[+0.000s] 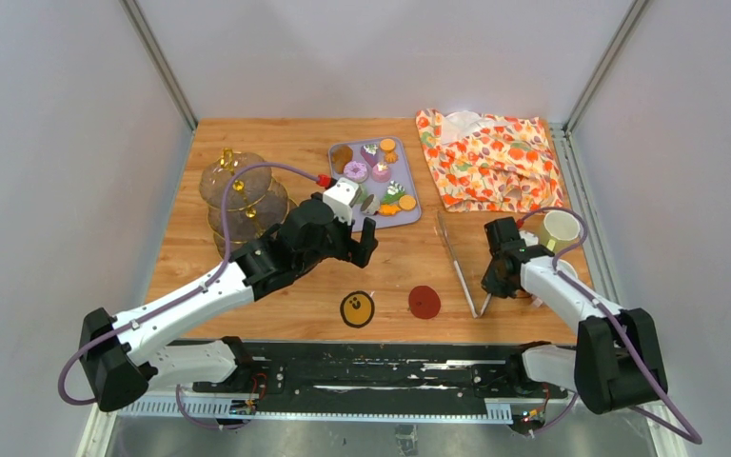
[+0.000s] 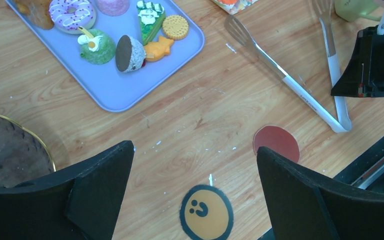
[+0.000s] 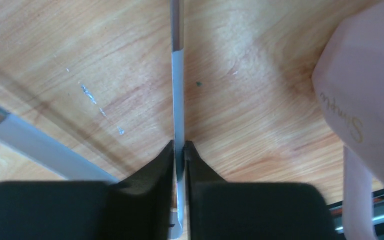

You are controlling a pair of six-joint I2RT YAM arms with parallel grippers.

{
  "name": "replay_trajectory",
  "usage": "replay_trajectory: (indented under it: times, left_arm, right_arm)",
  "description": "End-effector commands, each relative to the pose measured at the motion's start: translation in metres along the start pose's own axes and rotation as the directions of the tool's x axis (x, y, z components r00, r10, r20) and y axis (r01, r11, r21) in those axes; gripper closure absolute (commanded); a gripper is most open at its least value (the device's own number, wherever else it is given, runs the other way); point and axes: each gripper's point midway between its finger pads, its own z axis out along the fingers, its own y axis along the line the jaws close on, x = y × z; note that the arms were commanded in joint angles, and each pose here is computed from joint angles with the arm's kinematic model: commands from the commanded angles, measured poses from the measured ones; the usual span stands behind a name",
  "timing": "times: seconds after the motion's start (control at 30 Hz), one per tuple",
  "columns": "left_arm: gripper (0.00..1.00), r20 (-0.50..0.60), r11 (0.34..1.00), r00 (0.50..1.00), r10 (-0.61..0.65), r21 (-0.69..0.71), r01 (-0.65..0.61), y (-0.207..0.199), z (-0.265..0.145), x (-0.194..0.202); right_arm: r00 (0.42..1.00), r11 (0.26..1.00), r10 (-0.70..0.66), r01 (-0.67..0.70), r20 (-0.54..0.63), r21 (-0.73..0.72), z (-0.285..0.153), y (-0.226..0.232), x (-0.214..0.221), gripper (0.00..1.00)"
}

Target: Serve the afternoon tea

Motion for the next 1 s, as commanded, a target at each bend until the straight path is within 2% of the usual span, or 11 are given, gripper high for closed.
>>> replay_trajectory:
  times: [0.0,0.03,0.07,0.17,0.2,0.33,0.47,0.97]
  left_arm:
    - [0.02,0.020,0.999,1.000,-0.011,0.035,0.011,-0.009,0.001,-0.006]
    - [0.02,0.016,0.999,1.000,-0.012,0.036,0.012,-0.010,0.002,-0.005]
    - [0.02,0.014,0.999,1.000,-0.013,0.036,0.012,-0.010,0.002,-0.005]
    - [0.02,0.016,0.999,1.000,-0.011,0.053,0.010,-0.013,0.002,-0.006]
    - [0.02,0.018,0.998,1.000,-0.010,0.058,0.009,-0.014,0.002,-0.007]
    - [0.02,0.023,0.997,1.000,-0.010,0.080,0.009,-0.018,0.003,-0.009]
    - [0.02,0.008,0.997,1.000,-0.014,0.080,0.013,-0.019,0.007,-0.006]
    - [0.02,-0.009,0.994,0.999,-0.037,0.103,0.038,-0.025,0.010,-0.004]
  right_arm:
    - [0.996,0.997,0.083,-0.083,0.018,-0.001,-0.003,-0.001,-0.003,0.70]
    - [0.997,0.997,0.071,-0.071,0.027,-0.012,-0.006,0.000,-0.004,0.56]
    - [0.998,0.998,0.057,-0.056,0.036,-0.023,-0.008,0.000,-0.005,0.47]
    - [0.997,0.998,0.018,-0.014,0.071,-0.059,-0.016,-0.001,-0.008,0.26]
    - [0.997,0.997,0.000,0.007,0.083,-0.076,-0.019,0.000,-0.009,0.23]
    - [0.989,0.975,-0.117,0.132,0.094,-0.179,-0.029,0.016,-0.012,0.20]
    - [0.978,0.958,-0.210,0.207,0.007,-0.200,-0.029,0.019,0.000,0.19]
    - [0.949,0.923,-0.315,0.304,-0.010,-0.236,-0.021,0.034,0.012,0.17]
